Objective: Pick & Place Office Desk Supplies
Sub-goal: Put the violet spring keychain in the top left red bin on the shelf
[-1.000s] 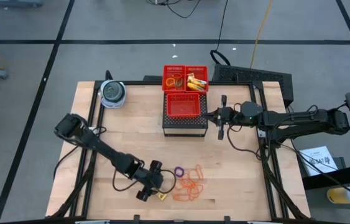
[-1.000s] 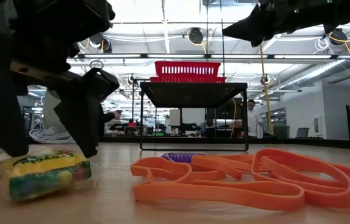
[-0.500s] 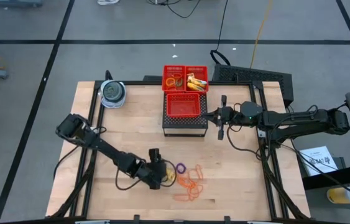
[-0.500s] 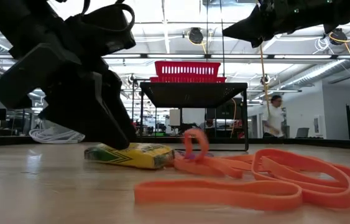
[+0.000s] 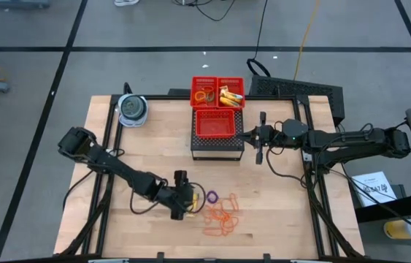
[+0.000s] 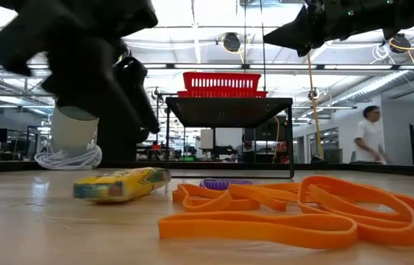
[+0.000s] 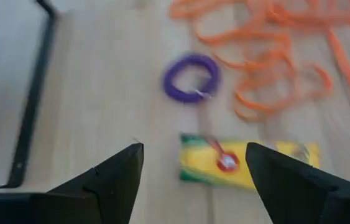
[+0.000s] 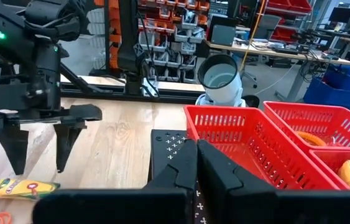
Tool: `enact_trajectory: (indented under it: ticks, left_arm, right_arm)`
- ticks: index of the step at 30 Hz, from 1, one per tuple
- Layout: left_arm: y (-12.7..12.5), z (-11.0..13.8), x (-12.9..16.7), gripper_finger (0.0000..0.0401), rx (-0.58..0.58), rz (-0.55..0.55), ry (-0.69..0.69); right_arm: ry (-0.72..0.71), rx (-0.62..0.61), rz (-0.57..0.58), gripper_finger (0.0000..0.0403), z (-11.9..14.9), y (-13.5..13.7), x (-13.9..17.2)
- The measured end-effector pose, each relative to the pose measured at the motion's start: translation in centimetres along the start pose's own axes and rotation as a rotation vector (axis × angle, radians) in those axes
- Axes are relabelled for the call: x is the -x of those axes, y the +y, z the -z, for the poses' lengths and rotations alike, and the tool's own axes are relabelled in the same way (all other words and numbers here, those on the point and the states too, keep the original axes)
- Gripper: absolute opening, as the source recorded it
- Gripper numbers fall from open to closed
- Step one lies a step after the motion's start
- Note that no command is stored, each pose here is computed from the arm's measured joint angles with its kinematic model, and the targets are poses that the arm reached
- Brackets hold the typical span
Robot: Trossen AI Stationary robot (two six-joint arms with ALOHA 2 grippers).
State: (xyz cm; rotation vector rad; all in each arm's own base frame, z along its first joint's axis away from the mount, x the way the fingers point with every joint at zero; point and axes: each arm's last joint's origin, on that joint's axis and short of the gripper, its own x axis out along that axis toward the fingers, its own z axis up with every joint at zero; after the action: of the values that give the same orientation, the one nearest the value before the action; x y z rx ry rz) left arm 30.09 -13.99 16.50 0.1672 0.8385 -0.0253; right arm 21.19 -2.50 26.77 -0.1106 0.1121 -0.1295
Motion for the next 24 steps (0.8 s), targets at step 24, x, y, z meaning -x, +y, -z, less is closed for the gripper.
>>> enact_trajectory:
  ticks: [24]
  left_arm:
    - [0.8, -1.0, -1.2, 0.0294, -0.095, -0.077, -0.029]
  right_arm:
    - [0.007, 0.008, 0.0, 0.0004, 0.1, 0.0, 0.0]
